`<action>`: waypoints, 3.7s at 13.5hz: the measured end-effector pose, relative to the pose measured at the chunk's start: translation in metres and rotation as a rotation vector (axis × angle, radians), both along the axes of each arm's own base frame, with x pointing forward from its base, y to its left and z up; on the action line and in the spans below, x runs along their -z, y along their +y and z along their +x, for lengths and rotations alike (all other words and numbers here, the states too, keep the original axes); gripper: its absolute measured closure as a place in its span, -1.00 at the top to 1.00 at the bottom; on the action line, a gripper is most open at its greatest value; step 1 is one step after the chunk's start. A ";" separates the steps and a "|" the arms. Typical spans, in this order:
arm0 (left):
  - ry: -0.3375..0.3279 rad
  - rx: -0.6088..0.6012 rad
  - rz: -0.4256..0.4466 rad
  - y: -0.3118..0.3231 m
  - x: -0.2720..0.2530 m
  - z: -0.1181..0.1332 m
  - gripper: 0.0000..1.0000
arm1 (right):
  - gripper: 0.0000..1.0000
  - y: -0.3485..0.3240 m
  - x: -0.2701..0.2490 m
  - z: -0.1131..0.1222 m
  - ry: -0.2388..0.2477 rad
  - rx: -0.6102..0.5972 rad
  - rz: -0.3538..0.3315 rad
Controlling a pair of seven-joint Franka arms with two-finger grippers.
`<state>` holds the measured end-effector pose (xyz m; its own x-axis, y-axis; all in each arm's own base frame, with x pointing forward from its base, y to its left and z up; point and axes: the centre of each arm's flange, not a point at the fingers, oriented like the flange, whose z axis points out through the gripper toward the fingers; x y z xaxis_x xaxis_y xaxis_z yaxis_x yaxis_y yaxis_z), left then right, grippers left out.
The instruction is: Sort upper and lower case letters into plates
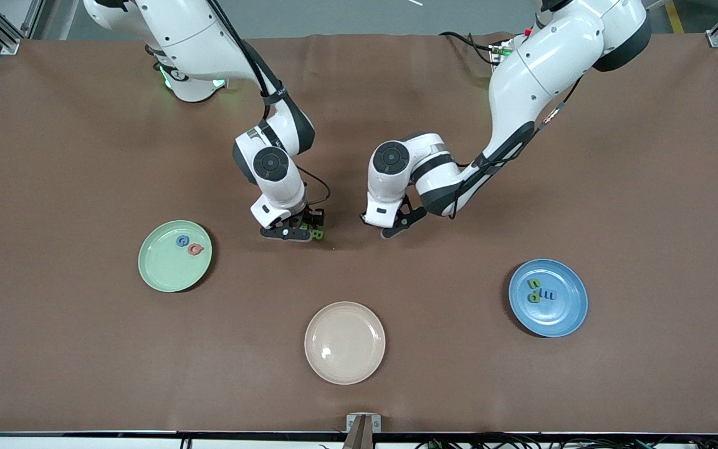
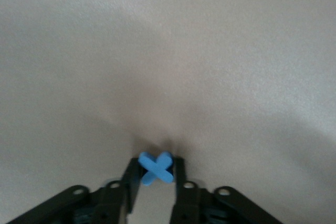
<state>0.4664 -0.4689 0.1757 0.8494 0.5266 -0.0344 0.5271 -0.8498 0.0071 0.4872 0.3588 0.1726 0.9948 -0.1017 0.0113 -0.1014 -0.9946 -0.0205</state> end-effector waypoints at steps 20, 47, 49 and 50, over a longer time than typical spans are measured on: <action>-0.010 0.252 0.138 0.343 -0.088 0.222 -0.46 | -0.33 -0.358 -0.096 0.113 0.096 -0.114 0.003; -0.117 0.459 0.247 0.423 -0.302 0.222 1.00 | 1.00 -0.347 -0.037 0.098 0.157 -0.060 0.005; -0.101 0.483 0.248 0.419 -0.331 0.208 1.00 | 1.00 -0.294 -0.057 0.102 0.157 0.017 -0.007; -0.090 0.482 0.233 0.415 -0.343 0.200 1.00 | 1.00 -0.264 -0.063 0.100 0.150 0.051 -0.012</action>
